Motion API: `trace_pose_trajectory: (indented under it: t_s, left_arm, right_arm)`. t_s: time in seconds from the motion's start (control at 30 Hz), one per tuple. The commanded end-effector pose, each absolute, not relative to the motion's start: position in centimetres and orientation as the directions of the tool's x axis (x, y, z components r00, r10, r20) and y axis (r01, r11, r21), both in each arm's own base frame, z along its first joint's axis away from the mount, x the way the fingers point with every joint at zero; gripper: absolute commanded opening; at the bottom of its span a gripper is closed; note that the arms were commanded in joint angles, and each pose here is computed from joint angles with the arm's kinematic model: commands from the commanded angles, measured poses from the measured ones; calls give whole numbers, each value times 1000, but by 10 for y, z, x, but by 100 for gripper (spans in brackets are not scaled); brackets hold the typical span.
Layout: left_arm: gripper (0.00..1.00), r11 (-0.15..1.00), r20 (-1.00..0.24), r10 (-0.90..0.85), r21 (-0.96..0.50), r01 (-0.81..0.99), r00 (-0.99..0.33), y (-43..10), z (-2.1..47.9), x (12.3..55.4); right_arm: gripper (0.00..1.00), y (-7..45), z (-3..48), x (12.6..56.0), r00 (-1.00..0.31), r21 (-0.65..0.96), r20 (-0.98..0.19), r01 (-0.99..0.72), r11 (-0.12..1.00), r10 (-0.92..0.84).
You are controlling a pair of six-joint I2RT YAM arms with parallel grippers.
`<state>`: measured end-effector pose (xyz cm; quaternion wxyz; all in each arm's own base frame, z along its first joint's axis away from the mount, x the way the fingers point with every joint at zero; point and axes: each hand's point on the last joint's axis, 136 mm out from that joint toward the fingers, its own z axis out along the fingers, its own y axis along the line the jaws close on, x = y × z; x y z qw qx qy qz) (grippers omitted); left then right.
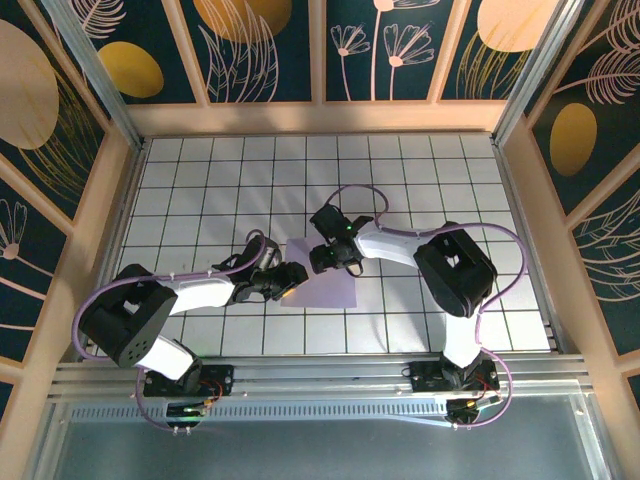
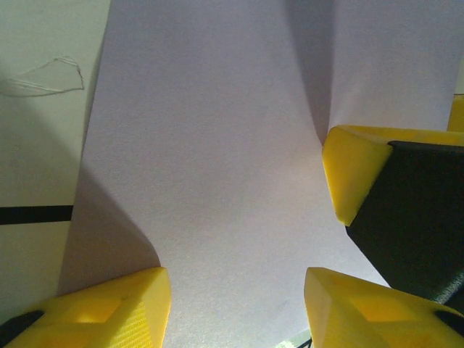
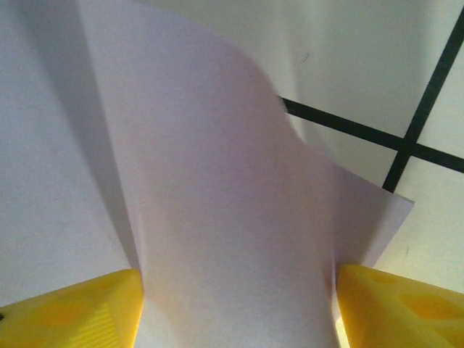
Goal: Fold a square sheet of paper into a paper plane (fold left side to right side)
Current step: Pick up the square sheet of paper from the center of the table.
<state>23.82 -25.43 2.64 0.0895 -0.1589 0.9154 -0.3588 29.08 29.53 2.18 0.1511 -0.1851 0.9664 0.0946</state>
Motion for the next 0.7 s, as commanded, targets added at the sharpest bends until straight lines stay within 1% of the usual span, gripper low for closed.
trace_pose_trajectory:
  t_s: [0.0,0.2,0.43,0.53,0.67]
  left_arm:
    - [54,696,-46,-377,-674,-250,-925,-252,24,239]
    - [61,678,-122,-416,-702,-218,-901,-245,48,251]
    - [74,655,-201,-468,-732,-185,-861,-216,77,266]
    - [75,624,-205,-486,-762,-173,-849,-203,86,271]
    - [79,569,-232,-510,-813,-122,-828,-188,104,278]
  right_arm:
    - [67,301,20,285,-894,147,-300,-388,910,-333]
    - [56,301,29,286,-895,193,-320,-384,903,-312]
    - [40,302,54,290,-901,354,-354,-377,856,-251]
    - [36,299,69,292,-909,450,-361,-365,815,-208]
    - [34,288,92,297,-911,550,-385,-357,755,-150]
